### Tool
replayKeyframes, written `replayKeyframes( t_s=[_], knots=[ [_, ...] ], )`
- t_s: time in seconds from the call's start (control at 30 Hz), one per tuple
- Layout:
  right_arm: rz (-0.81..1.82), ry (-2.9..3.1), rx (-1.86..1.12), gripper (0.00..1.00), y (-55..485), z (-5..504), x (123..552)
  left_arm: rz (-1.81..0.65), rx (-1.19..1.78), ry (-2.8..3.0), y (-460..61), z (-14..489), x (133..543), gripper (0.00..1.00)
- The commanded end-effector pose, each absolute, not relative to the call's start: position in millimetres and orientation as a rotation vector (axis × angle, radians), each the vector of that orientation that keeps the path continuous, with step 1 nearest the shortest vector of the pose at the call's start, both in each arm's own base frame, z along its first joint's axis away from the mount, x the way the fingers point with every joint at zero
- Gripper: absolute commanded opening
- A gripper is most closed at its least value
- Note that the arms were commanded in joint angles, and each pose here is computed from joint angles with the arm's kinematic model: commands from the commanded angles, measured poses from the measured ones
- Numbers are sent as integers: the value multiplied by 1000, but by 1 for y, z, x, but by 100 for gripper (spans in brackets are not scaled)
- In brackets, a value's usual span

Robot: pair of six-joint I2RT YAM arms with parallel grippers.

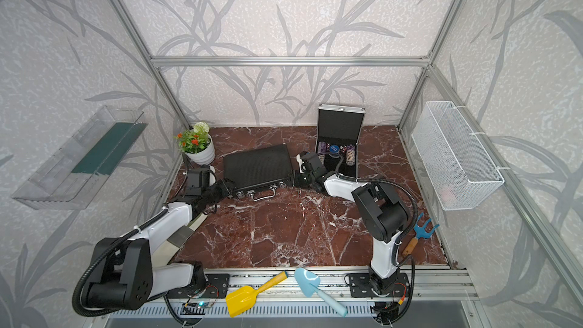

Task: Open the poker set cases
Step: Adjust the poker set case at the center of the board.

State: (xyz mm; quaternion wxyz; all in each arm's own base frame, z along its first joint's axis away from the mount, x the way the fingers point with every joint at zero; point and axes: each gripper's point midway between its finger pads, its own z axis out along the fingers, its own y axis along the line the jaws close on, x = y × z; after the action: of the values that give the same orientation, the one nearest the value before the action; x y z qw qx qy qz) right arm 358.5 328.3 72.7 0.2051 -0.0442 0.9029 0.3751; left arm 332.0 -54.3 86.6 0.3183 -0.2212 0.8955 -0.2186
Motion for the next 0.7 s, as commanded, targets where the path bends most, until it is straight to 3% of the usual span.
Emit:
replayKeyframes(
  t_s=[0.0, 0.17, 0.67],
  knots=[
    [1139, 2614, -224, 76, 340, 69, 314, -593, -588, 2416, -61, 82, 313, 66],
    [1132, 2596, -185, 84, 328, 69, 303, -583, -587, 2415, -60, 84, 315, 71],
    [1232, 2465, -78, 88, 340, 57, 327, -605, -597, 2421, -63, 80, 319, 72]
  ],
)
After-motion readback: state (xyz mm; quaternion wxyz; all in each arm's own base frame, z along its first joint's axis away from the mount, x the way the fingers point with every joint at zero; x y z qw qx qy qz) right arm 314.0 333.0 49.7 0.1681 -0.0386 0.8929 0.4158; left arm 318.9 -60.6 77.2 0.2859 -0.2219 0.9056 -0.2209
